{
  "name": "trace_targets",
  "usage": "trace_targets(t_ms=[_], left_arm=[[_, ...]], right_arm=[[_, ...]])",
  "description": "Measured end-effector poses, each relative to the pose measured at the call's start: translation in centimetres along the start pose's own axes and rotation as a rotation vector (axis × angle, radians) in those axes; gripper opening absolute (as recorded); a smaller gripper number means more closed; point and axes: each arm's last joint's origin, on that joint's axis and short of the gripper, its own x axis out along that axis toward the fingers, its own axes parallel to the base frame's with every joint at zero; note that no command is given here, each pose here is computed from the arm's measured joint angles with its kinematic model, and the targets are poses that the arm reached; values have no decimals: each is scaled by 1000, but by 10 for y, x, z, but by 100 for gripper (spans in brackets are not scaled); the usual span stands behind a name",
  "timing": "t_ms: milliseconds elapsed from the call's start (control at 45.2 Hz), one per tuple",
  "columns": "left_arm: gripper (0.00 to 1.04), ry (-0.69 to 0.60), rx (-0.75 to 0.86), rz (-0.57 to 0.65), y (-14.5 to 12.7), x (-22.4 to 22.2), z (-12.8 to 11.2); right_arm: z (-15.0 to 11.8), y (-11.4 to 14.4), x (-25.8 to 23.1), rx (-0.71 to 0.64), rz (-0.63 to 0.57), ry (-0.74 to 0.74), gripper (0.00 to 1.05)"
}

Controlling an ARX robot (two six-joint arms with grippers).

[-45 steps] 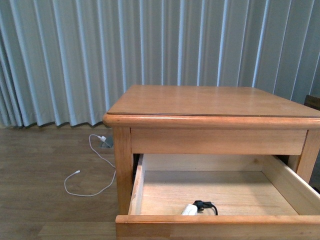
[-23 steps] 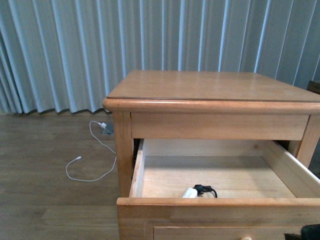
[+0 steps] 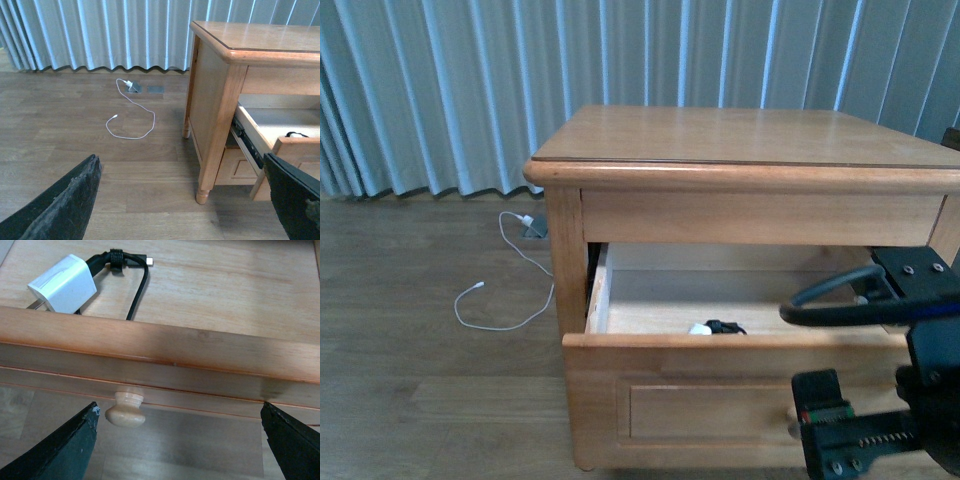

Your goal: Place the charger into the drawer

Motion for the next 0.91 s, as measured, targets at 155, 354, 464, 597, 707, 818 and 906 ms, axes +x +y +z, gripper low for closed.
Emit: trace_targets(t_ms=[155,354,464,597,707,818,906], left_arm=[[99,0,0,0,0,0,0],[99,0,0,0,0,0,0],[99,0,0,0,0,0,0],[99,0,0,0,0,0,0],[99,0,0,0,0,0,0],[99,0,0,0,0,0,0],[99,0,0,0,0,0,0]], right_arm=[[23,0,27,-16,-23,-42,96],[47,-1,57,-22,-49,-74,96],[63,0,79,-24,-72,-94,96],[75,1,97,-22,-90,-108,96],[83,2,109,-21,-96,-115,96],[88,2,119,-19,-108,-118,96],[89,3,126,-18,-128,-115,96]])
